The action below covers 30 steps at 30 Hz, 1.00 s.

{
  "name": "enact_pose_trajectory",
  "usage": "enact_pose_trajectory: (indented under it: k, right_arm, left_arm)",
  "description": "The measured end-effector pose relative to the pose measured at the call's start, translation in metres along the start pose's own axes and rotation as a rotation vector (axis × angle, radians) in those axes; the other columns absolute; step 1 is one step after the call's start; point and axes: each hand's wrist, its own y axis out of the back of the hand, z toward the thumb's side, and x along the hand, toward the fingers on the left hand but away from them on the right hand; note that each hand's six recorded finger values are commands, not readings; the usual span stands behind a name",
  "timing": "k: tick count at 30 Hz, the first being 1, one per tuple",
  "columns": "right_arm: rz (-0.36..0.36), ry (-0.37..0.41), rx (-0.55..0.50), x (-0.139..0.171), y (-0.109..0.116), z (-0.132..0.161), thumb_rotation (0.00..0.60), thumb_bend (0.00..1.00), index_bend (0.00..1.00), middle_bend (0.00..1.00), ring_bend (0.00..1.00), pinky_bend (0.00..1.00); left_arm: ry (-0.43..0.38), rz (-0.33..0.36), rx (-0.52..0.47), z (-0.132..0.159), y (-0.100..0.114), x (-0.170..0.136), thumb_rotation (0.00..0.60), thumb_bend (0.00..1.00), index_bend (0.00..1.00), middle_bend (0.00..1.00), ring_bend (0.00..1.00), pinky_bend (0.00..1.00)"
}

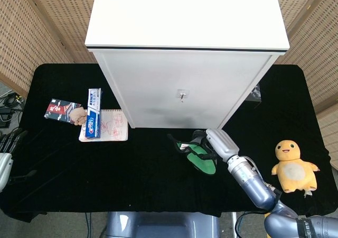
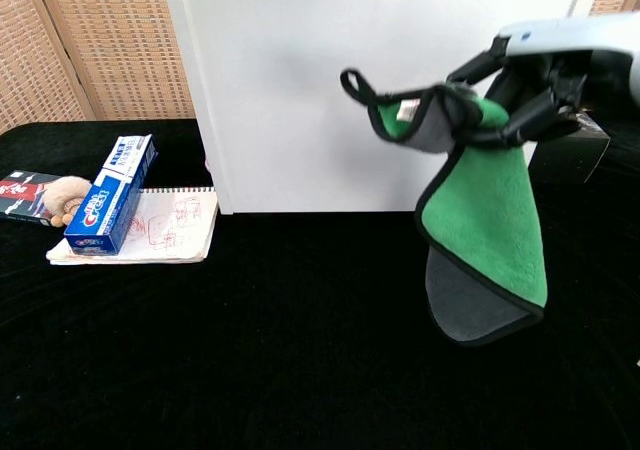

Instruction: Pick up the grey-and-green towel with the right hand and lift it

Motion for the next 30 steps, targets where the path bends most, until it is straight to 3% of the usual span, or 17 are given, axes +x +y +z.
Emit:
enact_pose_trajectory:
  k: [14, 30]
  right_arm:
    - [0.029, -0.045, -0.272, 0.003, 0.047, 0.029, 0.600, 0.71, 0.78, 1.00, 1.00, 1.00]
    - [0.148, -0.120, -0.509, -0.005, 0.048, 0.031, 0.600, 0.72, 0.78, 1.00, 1.00, 1.00]
  left_arm:
    - [0.002, -0.003, 0.001, 0.000, -0.001, 0.001, 0.600, 0.00, 0.00, 0.00, 0.00, 0.00]
    - [0.010, -0.005, 0.006, -0.002, -0.002, 0.002, 0.600, 0.00, 0.00, 0.00, 0.00, 0.00]
